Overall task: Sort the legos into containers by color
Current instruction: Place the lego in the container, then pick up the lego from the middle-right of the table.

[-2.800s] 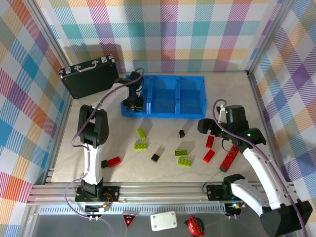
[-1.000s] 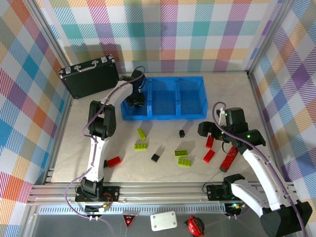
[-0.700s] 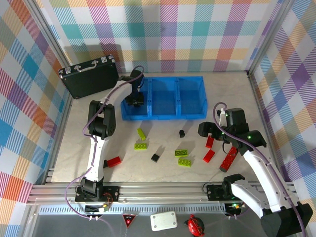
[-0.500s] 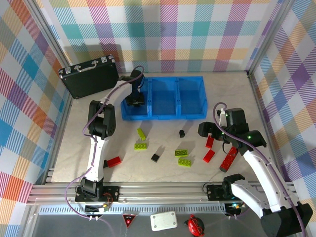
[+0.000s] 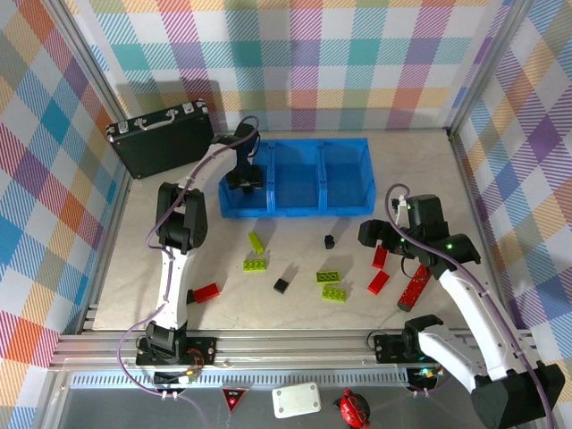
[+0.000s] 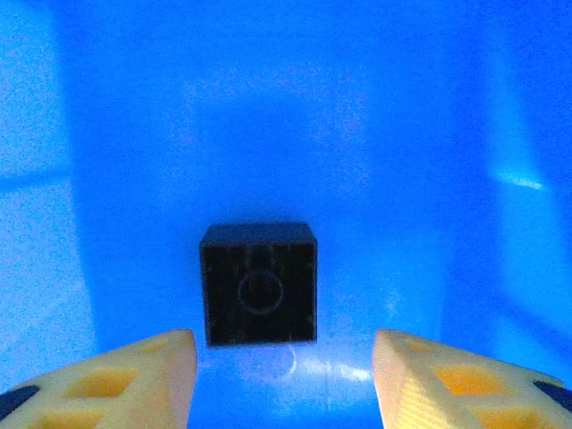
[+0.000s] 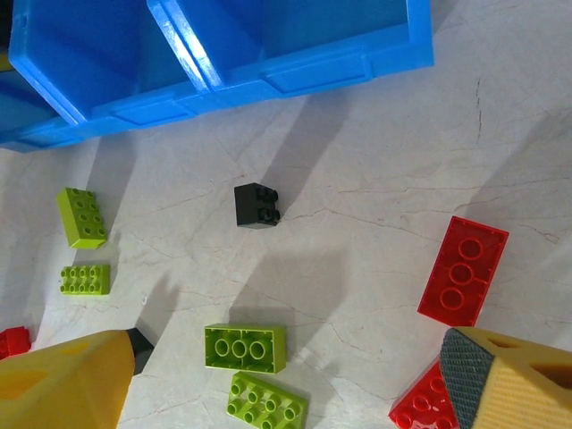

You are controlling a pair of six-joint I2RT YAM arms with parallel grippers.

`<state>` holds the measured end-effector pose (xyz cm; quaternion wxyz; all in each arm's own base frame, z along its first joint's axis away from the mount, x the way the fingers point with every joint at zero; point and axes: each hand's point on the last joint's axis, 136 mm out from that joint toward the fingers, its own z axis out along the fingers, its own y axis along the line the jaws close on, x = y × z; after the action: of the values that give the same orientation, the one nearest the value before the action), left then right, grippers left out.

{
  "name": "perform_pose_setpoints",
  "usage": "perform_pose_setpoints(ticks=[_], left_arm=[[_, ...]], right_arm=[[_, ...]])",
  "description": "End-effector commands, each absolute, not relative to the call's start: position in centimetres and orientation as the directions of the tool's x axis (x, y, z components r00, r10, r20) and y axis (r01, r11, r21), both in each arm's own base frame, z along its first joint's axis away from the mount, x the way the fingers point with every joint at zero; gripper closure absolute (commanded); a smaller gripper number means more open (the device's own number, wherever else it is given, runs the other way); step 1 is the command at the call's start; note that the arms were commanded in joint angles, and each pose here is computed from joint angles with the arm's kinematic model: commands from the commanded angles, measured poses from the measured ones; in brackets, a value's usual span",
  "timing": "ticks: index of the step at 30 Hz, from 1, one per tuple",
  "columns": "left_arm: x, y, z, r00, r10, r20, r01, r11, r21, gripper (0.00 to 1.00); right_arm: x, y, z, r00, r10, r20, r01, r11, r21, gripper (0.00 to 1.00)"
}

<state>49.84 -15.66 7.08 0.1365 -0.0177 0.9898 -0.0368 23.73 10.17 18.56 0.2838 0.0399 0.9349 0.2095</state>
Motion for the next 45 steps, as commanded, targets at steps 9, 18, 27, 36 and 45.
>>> perform_pose_setpoints(ticks=[9, 18, 27, 36, 45], left_arm=[[46.4, -13.9, 17.9, -0.917, -0.034, -0.398, 0.004, 0.996, -0.093, 0.45], [40.8, -10.6, 20.1, -0.916, -0.044, -0.398, 0.0, 0.994, -0.111, 0.45], [36.1, -4.9, 18.8, -0.913, -0.085, -0.4, -0.05, 0.994, -0.098, 0.45], [35.6, -4.7, 15.8, -0.894, -0.107, -0.434, -0.035, 0.985, -0.17, 0.46], [35.9, -3.8, 15.6, -0.89, -0.109, -0.444, -0.051, 0.989, -0.142, 0.46]], right_arm=[[24.9, 11.5, 17.7, -0.864, 0.193, -0.465, -0.027, 0.904, 0.426, 0.15], [25.2, 9.9, 15.9, -0.887, 0.17, -0.43, 0.033, 0.951, 0.309, 0.16], [25.7, 7.6, 13.0, -0.905, 0.21, -0.371, 0.157, 0.973, 0.169, 0.21], [26.4, 6.9, 9.1, -0.923, 0.257, -0.286, 0.237, 0.966, 0.101, 0.25], [26.6, 6.3, 6.4, -0.921, 0.293, -0.256, 0.283, 0.956, 0.073, 0.37]])
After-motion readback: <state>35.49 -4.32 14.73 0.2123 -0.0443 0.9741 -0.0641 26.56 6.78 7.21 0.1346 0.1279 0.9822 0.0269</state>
